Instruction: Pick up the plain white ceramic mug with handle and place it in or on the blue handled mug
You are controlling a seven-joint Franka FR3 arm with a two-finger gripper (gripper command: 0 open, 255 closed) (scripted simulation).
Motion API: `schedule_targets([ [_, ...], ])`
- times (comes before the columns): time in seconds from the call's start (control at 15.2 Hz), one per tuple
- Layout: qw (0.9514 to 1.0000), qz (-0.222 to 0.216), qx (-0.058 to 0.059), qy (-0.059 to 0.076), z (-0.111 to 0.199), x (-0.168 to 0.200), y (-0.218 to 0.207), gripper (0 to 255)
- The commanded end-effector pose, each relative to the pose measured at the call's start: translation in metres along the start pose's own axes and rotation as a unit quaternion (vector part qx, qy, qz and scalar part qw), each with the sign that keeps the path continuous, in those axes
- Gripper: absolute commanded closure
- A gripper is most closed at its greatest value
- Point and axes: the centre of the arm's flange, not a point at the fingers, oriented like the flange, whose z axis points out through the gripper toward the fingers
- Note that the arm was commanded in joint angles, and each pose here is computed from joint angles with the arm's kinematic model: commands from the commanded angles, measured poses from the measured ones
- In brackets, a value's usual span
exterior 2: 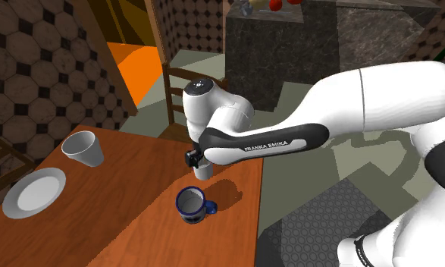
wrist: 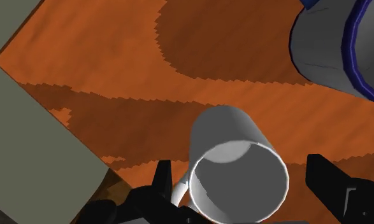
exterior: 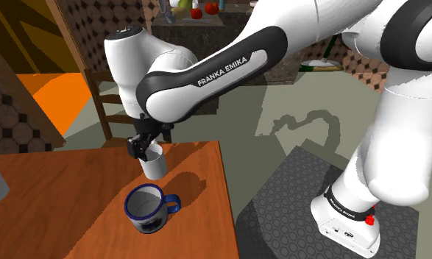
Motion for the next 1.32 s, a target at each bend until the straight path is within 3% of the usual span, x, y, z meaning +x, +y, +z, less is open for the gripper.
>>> schedule_targets([
  [0.0,1.0000,-0.001,-0.001,0.001,0.009,0.017,-0.026,0],
  [0.13,1.0000,-0.002,-0.001,0.001,0.018,0.028,-0.042,0],
  [0.66,1.0000,-0.002,-0.001,0.001,0.058,0.028,-0.042,0],
  [1.12,1.0000,-0.002,-0.001,0.001,0.058,0.028,-0.042,0],
  [1.19,1.0000,-0.002,-0.001,0.001,0.058,0.028,-0.042,255],
  [1.25,1.0000,-0.002,-0.001,0.001,0.058,0.028,-0.042,255],
])
